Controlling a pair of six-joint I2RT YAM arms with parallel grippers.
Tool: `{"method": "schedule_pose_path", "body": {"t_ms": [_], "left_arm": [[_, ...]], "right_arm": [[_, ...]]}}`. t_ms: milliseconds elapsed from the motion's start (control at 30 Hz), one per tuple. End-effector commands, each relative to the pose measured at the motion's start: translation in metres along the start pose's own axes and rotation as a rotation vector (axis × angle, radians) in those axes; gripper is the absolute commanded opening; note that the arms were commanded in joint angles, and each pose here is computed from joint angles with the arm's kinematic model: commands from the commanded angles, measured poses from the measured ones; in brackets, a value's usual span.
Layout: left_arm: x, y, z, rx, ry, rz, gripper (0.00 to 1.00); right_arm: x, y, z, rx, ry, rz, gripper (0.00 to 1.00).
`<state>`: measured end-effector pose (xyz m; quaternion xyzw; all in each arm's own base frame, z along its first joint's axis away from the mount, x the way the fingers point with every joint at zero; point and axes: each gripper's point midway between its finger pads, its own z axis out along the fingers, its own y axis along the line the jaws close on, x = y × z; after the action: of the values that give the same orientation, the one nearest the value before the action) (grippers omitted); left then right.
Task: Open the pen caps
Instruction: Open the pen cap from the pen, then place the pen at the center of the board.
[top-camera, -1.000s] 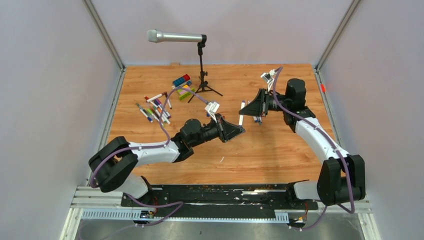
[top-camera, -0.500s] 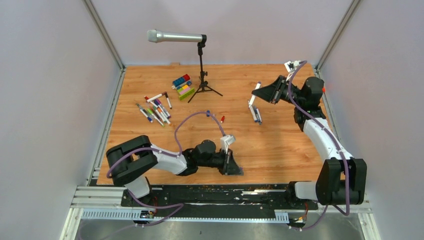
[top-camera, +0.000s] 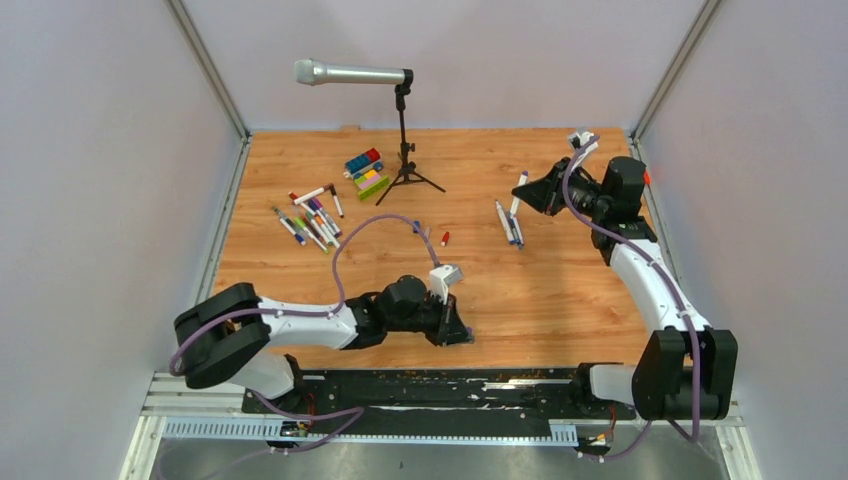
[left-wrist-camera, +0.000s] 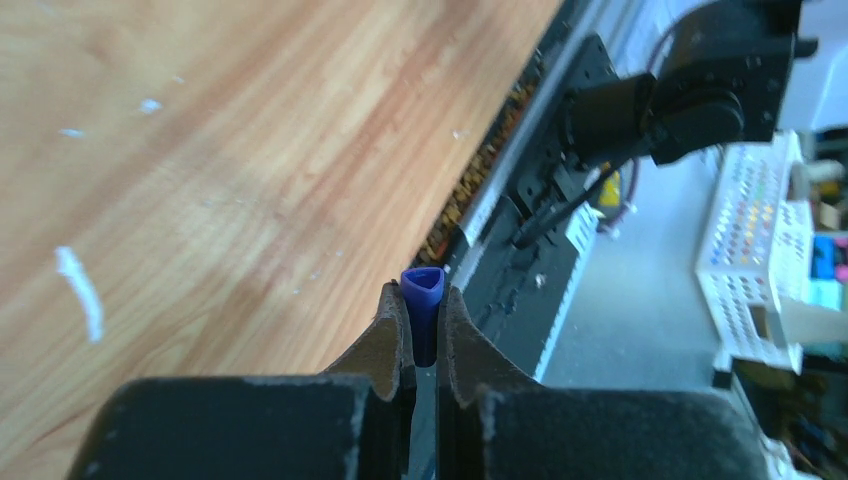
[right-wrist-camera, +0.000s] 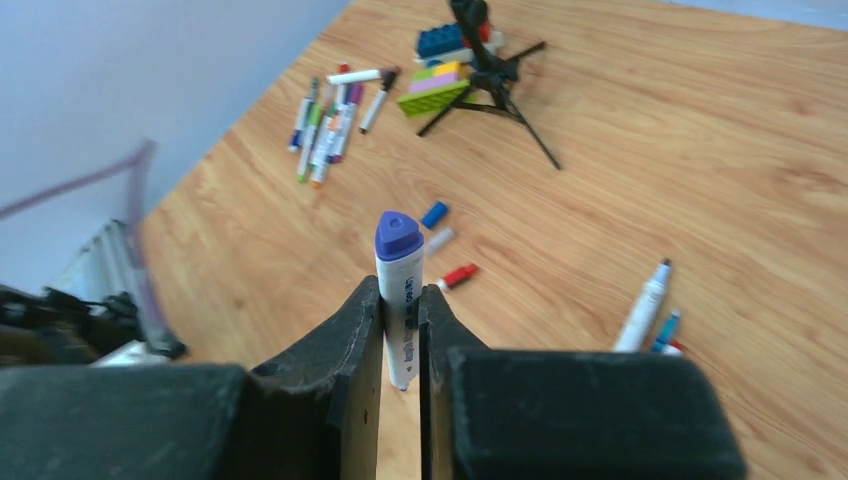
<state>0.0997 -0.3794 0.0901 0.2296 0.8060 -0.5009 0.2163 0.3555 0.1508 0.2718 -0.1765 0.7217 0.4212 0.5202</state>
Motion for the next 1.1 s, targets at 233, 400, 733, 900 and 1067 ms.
{"method": "schedule_pose_path", "body": {"t_ms": [233, 400, 733, 900, 1067], "left_arm": [[-0.077, 0.038, -0.047, -0.426, -0.173, 0.240, 0.00], [-0.085, 0.048, -0.056, -0.464, -0.175, 0.231, 0.00], [-0.088, 0.057, -0.076, -0.506, -0.215, 0.226, 0.00], [-0.092, 0.060, -0.087, -0.530, -0.245, 0.228, 0.00], [-0.095, 0.061, -0.092, -0.542, -0.261, 0.230, 0.00]], "right_arm": [[0.065, -0.111, -0.035, 0.370, 0.307, -0.144, 0.01], [0.095, -0.144, -0.033, 0.406, 0.466, -0.084, 0.04], [0.132, -0.182, -0.010, 0.357, 0.666, 0.134, 0.08], [0.147, -0.183, 0.000, 0.308, 0.692, 0.218, 0.10], [0.156, -0.187, 0.003, 0.311, 0.706, 0.264, 0.17]]}}
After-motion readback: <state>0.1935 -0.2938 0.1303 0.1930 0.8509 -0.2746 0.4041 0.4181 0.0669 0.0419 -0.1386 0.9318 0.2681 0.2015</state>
